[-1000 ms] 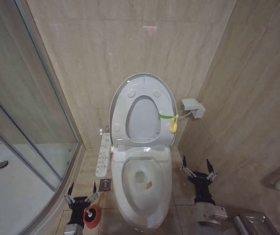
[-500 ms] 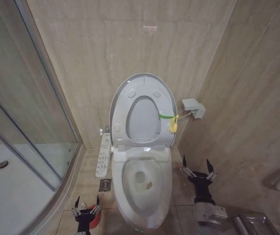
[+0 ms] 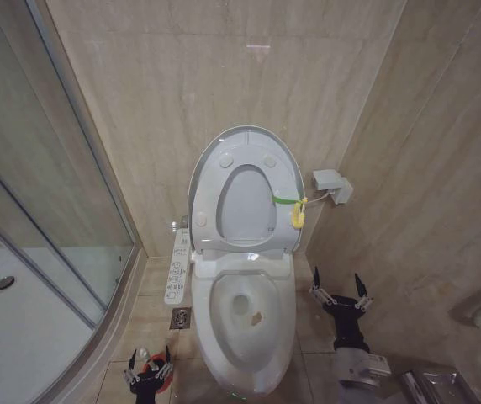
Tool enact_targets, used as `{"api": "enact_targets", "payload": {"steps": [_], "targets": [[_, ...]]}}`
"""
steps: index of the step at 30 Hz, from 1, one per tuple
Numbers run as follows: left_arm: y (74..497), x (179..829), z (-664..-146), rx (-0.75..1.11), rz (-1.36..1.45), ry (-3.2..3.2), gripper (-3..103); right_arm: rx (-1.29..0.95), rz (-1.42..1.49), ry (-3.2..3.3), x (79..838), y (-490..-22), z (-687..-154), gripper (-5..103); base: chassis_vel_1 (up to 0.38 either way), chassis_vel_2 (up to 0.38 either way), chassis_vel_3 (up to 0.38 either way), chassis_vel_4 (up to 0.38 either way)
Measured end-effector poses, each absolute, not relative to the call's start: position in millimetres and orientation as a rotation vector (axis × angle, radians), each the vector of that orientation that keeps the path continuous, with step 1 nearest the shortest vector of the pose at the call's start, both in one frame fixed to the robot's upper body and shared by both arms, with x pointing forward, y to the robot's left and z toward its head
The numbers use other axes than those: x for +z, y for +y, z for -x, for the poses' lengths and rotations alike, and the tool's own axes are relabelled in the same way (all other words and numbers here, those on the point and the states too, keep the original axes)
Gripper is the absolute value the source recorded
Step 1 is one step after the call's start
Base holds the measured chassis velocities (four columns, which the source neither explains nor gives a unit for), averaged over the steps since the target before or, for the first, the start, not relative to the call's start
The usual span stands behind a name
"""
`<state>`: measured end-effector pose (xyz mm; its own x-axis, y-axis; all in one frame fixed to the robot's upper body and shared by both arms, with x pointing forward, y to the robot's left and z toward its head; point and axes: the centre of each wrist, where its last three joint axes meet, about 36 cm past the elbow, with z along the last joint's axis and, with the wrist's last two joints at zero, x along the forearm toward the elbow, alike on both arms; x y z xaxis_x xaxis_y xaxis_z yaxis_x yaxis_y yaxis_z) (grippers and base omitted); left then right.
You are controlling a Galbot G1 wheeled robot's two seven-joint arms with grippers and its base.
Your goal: Open the toilet lid, clean the toilet bowl with a toilet brush, close the toilet lid, and flush.
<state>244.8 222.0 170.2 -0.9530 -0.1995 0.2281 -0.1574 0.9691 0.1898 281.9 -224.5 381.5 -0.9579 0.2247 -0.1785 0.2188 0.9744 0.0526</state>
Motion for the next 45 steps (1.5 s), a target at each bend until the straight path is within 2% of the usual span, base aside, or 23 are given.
{"api": "enact_targets", "payload": {"steps": [15,16,22,23,30,31,37,38,44,45], "targets": [[231,160,-248,-0.259,-0.284,-2.864,94,0.048,-0.333,2.938,382,-224,-282,100,0.000,0.000,0.000,0.000],[231,160,-248,-0.259,-0.283,-2.866,84,0.048,-0.333,2.938,382,-224,-282,100,0.000,0.000,0.000,0.000],[235,156,-250,-0.266,-0.263,-2.879,84,0.048,-0.333,2.938,382,-224,-282,100,0.000,0.000,0.000,0.000],[236,155,-251,-0.269,-0.256,-2.882,59,0.048,-0.333,2.938,382,-224,-282,100,0.000,0.000,0.000,0.000],[241,151,-253,-0.276,-0.206,-2.908,59,0.048,-0.333,2.938,382,-224,-282,100,0.000,0.000,0.000,0.000],[242,150,-254,-0.280,-0.201,-2.911,32,0.048,-0.333,2.938,382,-224,-282,100,0.000,0.000,0.000,0.000],[245,149,-255,-0.289,-0.191,-2.913,32,0.048,-0.333,2.938,382,-224,-282,100,0.000,0.000,0.000,0.000],[246,149,-255,-0.291,-0.188,-2.916,23,0.048,-0.333,2.938,382,-224,-282,100,0.000,0.000,0.000,0.000],[251,149,-257,-0.310,-0.182,-2.931,23,0.048,-0.333,2.938,382,-224,-282,100,0.000,0.000,0.000,0.000],[252,149,-257,-0.313,-0.180,-2.936,20,0.048,-0.333,2.938,382,-224,-282,100,0.000,0.000,0.000,0.000]]}}
